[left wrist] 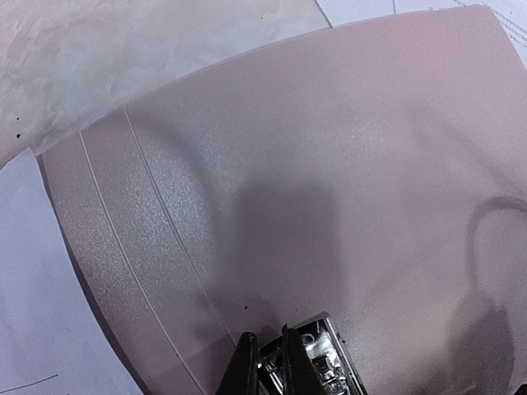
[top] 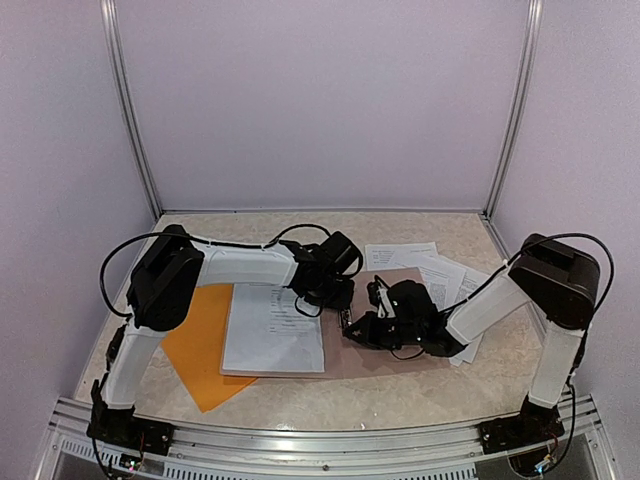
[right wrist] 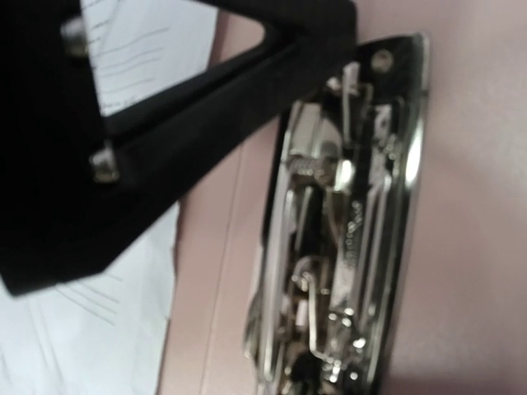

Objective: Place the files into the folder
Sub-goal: Open the spring clip on the folder.

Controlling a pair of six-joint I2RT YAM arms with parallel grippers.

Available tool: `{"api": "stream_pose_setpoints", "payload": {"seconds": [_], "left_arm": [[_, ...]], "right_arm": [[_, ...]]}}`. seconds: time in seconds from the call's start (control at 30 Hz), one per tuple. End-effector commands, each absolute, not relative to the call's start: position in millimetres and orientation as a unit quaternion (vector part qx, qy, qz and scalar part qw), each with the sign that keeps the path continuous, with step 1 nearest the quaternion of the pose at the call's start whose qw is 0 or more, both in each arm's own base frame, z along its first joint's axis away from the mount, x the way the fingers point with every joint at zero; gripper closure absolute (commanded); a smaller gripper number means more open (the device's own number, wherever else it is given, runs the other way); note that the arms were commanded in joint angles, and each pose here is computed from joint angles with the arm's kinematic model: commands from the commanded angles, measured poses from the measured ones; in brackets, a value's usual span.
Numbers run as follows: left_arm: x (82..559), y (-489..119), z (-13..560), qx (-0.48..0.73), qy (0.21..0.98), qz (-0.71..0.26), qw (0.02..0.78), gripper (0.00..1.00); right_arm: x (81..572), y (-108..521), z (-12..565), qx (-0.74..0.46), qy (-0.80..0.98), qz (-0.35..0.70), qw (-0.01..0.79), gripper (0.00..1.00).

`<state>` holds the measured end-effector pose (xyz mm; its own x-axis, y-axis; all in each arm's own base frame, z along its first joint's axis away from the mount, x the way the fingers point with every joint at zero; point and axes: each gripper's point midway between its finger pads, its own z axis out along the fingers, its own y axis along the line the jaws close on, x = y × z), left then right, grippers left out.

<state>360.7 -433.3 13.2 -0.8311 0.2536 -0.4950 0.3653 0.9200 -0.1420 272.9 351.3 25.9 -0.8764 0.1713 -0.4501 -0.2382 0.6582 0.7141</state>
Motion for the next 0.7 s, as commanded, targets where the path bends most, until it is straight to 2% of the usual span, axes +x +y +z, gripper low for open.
{"api": "stream_pose_setpoints", "payload": {"seconds": [0.0, 0.27, 0.67], "left_arm": [[289, -351, -94, 0.235, 0.968, 0.041, 0.074, 0.96], [290, -354, -92, 0.231, 0.969, 0.034, 0.077, 0.97], [301, -380, -67, 0.204, 0.975, -0.011, 0.086, 0.92]], "right_arm": [[264, 311, -18, -0.001, 0.92, 0.324, 0.221, 1.0], [273, 329, 6, -0.017, 0.906, 0.354, 0.232, 1.0], [281, 361, 57, -0.056, 0.862, 0.432, 0.259, 1.0]]}}
